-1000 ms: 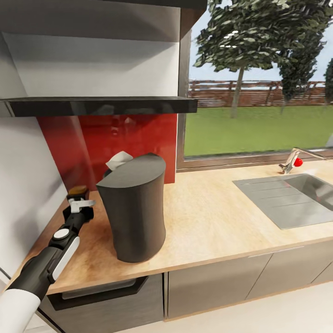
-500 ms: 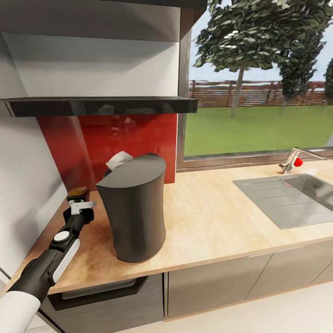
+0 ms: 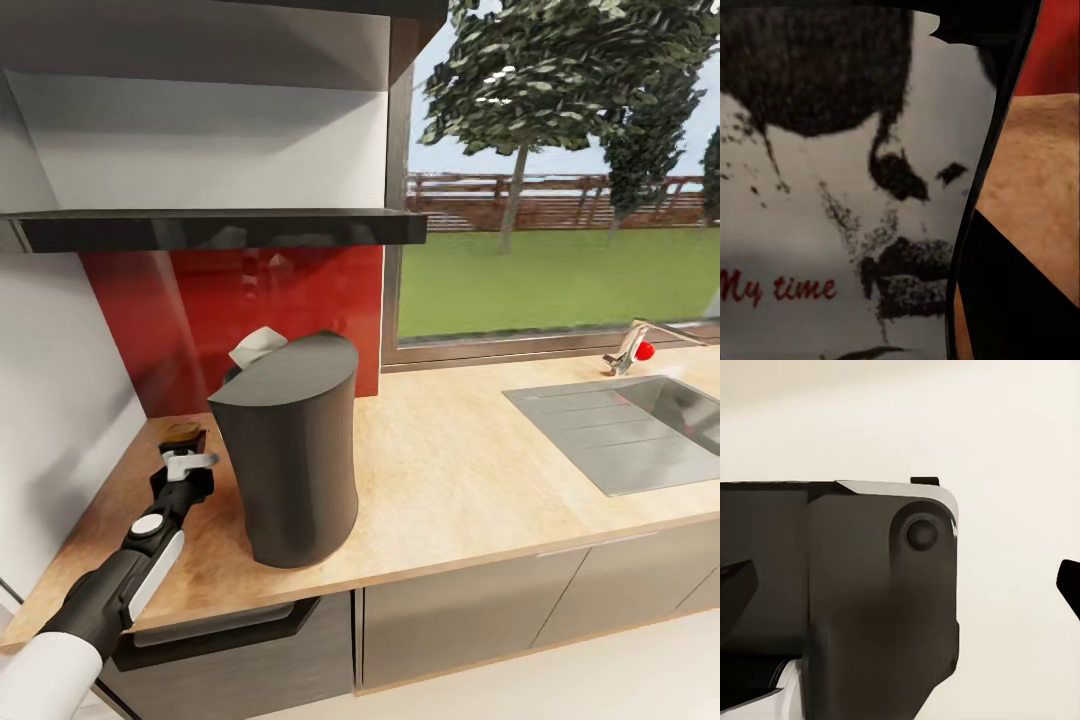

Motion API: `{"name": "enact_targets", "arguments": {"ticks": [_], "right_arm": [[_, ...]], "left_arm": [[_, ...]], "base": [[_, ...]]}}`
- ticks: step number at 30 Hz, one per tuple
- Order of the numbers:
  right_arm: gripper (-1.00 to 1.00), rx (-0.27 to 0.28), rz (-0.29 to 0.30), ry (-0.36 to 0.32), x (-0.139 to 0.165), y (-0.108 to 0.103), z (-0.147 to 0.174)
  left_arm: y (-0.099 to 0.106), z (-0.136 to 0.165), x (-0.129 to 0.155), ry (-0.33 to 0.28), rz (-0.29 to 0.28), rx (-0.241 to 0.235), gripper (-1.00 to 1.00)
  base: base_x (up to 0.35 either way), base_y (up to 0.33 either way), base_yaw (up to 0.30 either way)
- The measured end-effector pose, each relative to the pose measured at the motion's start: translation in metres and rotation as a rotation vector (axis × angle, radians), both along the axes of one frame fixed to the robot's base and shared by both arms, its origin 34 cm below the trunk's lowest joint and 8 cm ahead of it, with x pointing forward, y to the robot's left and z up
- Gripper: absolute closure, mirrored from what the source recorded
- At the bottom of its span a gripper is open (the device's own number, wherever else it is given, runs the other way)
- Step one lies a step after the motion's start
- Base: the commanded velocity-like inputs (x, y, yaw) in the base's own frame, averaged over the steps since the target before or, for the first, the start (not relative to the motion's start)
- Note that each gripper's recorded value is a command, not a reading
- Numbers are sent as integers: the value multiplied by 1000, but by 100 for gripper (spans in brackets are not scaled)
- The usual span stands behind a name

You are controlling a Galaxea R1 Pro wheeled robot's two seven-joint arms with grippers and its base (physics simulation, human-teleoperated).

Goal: Set up a coffee station on the kitchen countertop: keep the coffee maker on the countertop, move the bottle of coffee from the kitchen shelf to the counter next to the coffee maker, place a paper coffee filter on top of the coffee maker, put the saucer next to the coffee maker with the coffee cup on the saucer, and place the electric kettle next to the coffee maker.

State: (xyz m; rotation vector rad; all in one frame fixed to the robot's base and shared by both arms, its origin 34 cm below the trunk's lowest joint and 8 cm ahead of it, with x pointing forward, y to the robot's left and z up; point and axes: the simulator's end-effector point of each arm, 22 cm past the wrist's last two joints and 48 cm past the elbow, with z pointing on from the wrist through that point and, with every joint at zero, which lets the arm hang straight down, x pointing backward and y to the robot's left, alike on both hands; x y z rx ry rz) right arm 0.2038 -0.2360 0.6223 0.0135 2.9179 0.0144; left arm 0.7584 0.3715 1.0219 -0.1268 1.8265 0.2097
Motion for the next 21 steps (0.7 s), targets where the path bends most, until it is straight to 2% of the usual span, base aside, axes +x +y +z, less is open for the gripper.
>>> {"name": "enact_targets", "arguments": {"ticks": [2,5,7,21], "right_arm": [[-100,0,0,0,0,0,0],[-100,0,0,0,0,0,0],[-100,0,0,0,0,0,0],[-100,0,0,0,0,0,0]], "left_arm": [[-11,-2,2,-19,-44,-11,100],[-22,-10,2,-14,-96,-23,100],[-25,-12,2,-10,-111,-24,100],[-27,-13,1,-10,-120,-27,100]], "base": [[0,0,0],[0,0,0],[0,0,0],[0,0,0]]}}
